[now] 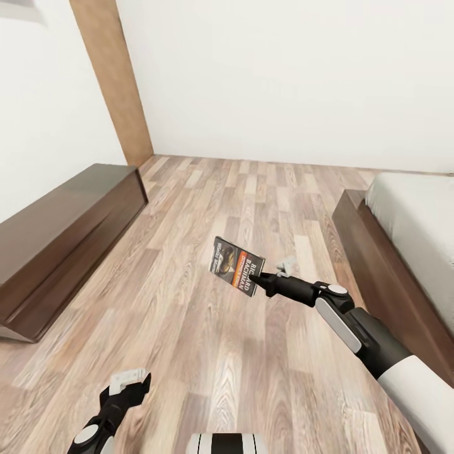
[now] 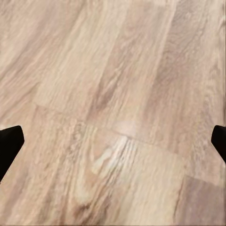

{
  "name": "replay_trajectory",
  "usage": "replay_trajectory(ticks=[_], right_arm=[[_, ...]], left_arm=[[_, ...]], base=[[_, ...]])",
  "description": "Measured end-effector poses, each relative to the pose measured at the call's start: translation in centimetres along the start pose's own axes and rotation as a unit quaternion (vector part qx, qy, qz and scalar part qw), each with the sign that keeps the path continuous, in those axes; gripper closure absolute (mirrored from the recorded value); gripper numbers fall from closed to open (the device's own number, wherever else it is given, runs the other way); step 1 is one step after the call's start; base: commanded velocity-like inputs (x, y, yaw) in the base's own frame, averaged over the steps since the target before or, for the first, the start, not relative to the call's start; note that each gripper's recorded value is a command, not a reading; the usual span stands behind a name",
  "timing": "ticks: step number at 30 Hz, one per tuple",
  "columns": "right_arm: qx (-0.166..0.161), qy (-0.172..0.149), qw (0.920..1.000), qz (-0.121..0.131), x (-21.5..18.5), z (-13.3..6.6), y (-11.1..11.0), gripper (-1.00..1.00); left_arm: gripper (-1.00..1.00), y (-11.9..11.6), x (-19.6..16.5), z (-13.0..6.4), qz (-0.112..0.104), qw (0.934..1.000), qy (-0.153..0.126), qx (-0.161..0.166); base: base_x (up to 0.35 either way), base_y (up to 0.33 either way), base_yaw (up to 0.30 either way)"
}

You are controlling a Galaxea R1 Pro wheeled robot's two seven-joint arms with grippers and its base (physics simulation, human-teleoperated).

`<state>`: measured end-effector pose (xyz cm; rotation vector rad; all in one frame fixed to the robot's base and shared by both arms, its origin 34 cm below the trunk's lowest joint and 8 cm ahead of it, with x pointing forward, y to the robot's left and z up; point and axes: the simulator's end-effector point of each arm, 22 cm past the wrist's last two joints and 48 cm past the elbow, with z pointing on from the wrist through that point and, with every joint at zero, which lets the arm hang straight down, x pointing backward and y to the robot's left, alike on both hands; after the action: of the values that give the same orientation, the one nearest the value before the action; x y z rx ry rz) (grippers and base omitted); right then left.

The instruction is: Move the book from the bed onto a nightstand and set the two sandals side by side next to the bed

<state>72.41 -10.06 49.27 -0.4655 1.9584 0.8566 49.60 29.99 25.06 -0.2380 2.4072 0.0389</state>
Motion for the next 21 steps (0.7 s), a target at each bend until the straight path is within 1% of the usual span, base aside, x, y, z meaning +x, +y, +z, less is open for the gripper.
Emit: replay_trajectory(ticks=[14, 16, 21], right_arm=[[0.0, 0.002, 1.0, 0.003, 0.38, 0.14, -0.19, 1.0], [0.0, 0.002, 1.0, 0.003, 0.44, 0.16, -0.21, 1.0], [0.001, 0.003, 1.0, 0.004, 0.57, 0.21, -0.28, 1.0]], left_arm=[[-1.0, 0.1, 0.31, 0.1, 0.001, 1.0, 0.003, -0.001], [-1.0, 0.12, 0.35, 0.12, 0.001, 1.0, 0.004, -0.001], [-1.0, 0.15, 0.47, 0.14, 0.001, 1.0, 0.005, -0.001]], base=[[0.335, 0.123, -0.255], [0.335, 0.123, -0.175], [0.335, 0.122, -0.046]])
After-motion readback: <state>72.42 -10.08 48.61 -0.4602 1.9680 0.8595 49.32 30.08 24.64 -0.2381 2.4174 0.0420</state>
